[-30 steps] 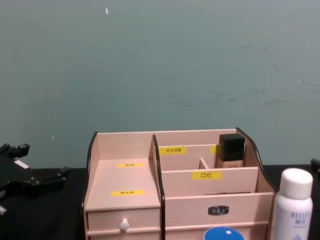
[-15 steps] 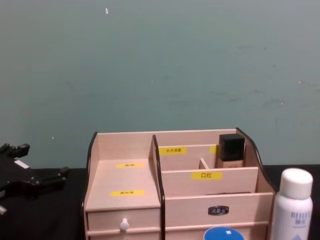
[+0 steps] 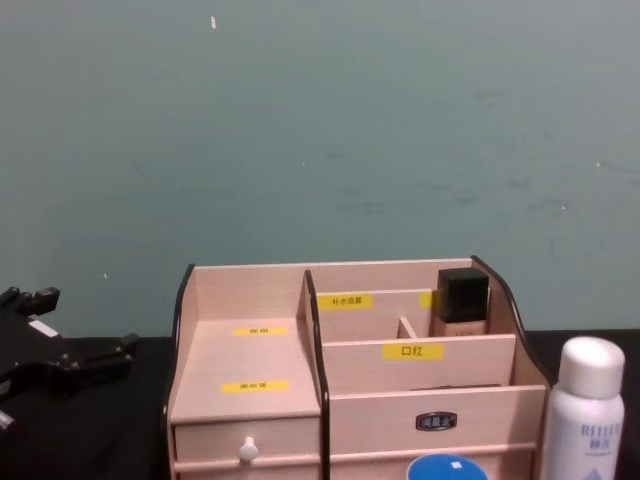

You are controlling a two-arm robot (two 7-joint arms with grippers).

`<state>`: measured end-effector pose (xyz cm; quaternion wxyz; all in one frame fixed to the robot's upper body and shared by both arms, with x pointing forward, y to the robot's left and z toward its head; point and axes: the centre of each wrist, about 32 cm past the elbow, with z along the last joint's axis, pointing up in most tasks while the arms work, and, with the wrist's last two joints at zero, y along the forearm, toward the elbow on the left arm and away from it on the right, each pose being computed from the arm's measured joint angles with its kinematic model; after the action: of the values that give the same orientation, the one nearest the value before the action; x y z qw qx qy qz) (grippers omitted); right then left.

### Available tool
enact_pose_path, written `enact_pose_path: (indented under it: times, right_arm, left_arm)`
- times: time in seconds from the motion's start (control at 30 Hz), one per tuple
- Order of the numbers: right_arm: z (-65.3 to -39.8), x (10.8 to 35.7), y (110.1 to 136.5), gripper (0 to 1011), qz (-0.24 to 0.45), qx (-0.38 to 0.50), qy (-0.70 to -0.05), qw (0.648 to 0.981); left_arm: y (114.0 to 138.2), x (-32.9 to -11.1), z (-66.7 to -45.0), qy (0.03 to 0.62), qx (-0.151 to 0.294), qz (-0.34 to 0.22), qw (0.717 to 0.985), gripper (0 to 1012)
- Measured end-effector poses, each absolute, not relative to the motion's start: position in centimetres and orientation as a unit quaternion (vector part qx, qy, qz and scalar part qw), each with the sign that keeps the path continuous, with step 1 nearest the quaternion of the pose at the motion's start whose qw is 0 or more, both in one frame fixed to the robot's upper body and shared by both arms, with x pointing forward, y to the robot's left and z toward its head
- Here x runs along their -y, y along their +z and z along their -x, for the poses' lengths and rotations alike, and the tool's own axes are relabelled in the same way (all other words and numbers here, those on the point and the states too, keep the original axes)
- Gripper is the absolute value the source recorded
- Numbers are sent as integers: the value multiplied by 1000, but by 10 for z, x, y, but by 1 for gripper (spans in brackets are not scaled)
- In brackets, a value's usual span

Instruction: Pick up the facial cleanser and watermelon frost from the table and place them into the tiered storage box.

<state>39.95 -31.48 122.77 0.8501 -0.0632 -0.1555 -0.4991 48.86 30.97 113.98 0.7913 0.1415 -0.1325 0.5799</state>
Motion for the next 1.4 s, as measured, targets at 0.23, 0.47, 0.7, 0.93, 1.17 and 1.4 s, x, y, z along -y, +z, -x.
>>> enact_pose_path:
  times: [0.23, 0.47, 0.7, 0.93, 1.17, 1.4]
  right_arm:
    - [-382, 312, 1222, 1002, 66, 107, -469, 874]
    - [-377, 311, 1212, 1002, 82, 72, -453, 885]
    - [-382, 310, 1196, 1002, 96, 30, -448, 889]
    - [-392, 307, 1178, 1003, 108, -5, -443, 890]
    - [-398, 306, 1170, 1002, 111, -15, -441, 891]
    - [-406, 307, 1164, 1003, 109, -23, -441, 891]
  left_arm:
    - [1140, -310, -489, 580, 132, -141, 791, 1010]
    - [1140, -310, -489, 580, 132, -141, 791, 1010]
    - [1140, -310, -489, 580, 132, -141, 791, 1009]
    - [1140, -310, -489, 580, 132, -141, 791, 1010]
    - [1140, -310, -489, 580, 132, -141, 791, 1010]
    - [1140, -310, -489, 580, 132, -141, 791, 1010]
